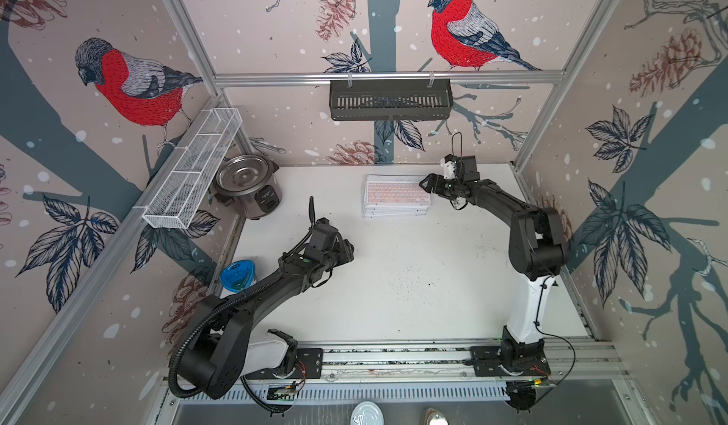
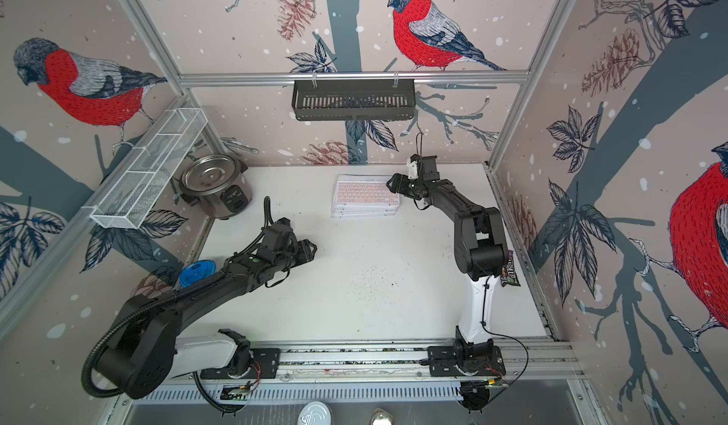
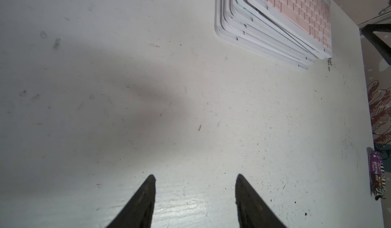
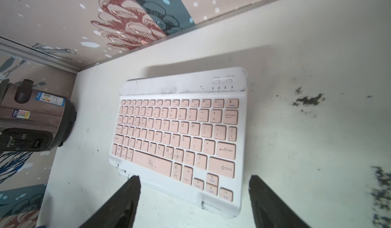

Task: Stack the numeric keypads
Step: Place the numeric keypad at the numeric keypad, then reset both arms

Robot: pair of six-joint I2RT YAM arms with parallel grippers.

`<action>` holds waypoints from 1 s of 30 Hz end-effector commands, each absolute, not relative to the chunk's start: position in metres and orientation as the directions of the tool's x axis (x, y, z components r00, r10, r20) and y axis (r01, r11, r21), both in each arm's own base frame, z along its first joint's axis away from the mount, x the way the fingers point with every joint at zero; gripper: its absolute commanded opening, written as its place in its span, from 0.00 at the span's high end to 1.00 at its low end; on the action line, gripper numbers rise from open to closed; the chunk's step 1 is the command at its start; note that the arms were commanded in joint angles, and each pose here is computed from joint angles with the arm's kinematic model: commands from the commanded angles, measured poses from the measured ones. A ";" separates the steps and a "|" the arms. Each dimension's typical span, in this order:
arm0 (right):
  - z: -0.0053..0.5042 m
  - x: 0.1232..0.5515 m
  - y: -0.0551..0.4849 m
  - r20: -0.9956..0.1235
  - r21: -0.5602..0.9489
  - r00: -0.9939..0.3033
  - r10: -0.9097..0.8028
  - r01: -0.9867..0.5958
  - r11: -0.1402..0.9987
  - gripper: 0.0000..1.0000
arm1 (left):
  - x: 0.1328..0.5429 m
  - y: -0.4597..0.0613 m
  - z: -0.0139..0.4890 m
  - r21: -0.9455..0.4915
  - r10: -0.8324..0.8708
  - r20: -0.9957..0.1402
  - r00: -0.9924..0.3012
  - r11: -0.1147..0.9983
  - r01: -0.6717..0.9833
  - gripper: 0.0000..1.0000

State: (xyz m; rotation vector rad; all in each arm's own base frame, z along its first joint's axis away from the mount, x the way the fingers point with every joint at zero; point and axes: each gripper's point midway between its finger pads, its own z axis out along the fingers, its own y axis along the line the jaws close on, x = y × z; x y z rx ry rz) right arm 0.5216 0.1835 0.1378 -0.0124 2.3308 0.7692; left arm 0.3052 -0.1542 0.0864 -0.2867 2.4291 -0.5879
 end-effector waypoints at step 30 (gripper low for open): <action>0.183 0.347 -0.041 -0.995 0.045 -0.070 0.073 0.341 0.939 0.00 | 0.359 -0.010 0.183 0.028 -0.038 -0.987 -0.154 0.914 -0.404 0.03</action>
